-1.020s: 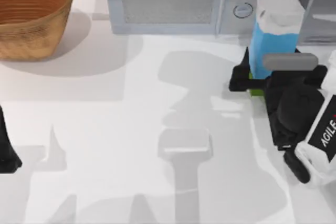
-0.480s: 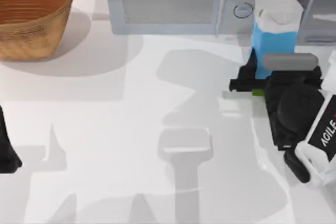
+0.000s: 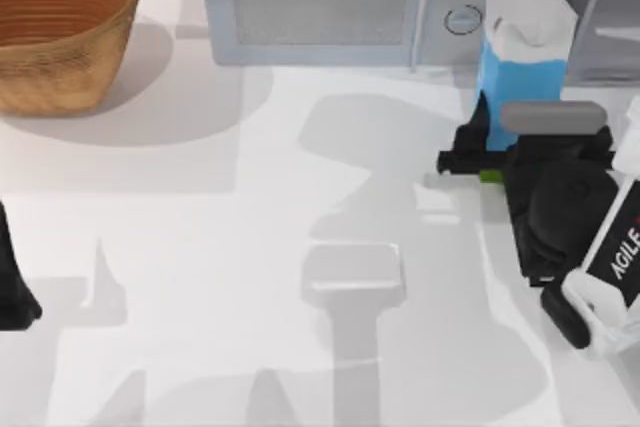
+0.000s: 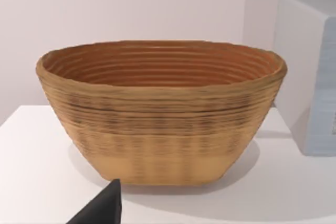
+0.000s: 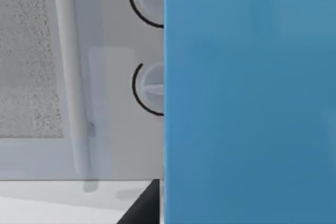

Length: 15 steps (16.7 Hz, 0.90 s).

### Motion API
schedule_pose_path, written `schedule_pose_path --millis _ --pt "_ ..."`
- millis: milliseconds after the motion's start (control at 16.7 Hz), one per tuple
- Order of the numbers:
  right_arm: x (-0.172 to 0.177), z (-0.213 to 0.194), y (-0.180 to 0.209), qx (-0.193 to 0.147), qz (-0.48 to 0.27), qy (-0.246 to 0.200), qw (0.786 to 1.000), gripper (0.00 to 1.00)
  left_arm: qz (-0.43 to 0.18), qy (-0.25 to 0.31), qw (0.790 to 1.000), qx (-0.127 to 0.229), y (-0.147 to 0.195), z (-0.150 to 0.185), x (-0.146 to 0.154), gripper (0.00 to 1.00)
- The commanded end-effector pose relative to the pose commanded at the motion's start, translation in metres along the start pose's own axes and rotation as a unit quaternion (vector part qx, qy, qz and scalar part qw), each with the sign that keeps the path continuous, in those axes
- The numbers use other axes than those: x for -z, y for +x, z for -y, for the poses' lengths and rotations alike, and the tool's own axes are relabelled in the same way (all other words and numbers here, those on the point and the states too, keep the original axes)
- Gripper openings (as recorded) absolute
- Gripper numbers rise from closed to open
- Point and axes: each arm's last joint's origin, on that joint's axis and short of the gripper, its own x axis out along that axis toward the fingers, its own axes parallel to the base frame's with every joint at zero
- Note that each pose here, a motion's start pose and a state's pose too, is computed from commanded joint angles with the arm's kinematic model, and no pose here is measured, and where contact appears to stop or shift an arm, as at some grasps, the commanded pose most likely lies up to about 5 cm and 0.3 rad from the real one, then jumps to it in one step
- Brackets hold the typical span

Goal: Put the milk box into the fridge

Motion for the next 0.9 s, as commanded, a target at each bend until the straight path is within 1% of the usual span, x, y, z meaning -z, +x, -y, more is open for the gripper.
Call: schedule_pose_path --millis 300,420,600,900 --pt "-0.001 -0.001 0.0 -0.001 0.0 0.001 1.0 0.0 0.0 0.0 1.0 0.0 0.0 0.0 0.0 1.0" --pt "-0.01 -0.002 0.002 -0.001 0.002 0.006 1.0 0.0 0.0 0.0 1.0 0.0 0.0 0.0 0.0 1.0" --pt "-0.042 -0.004 0.008 -0.001 0.006 0.012 1.0 0.0 0.0 0.0 1.0 0.0 0.0 0.0 0.0 1.0" --pt "-0.114 -0.004 0.007 -0.001 -0.005 0.002 1.0 0.0 0.0 0.0 1.0 0.0 0.0 0.0 0.0 1.0"
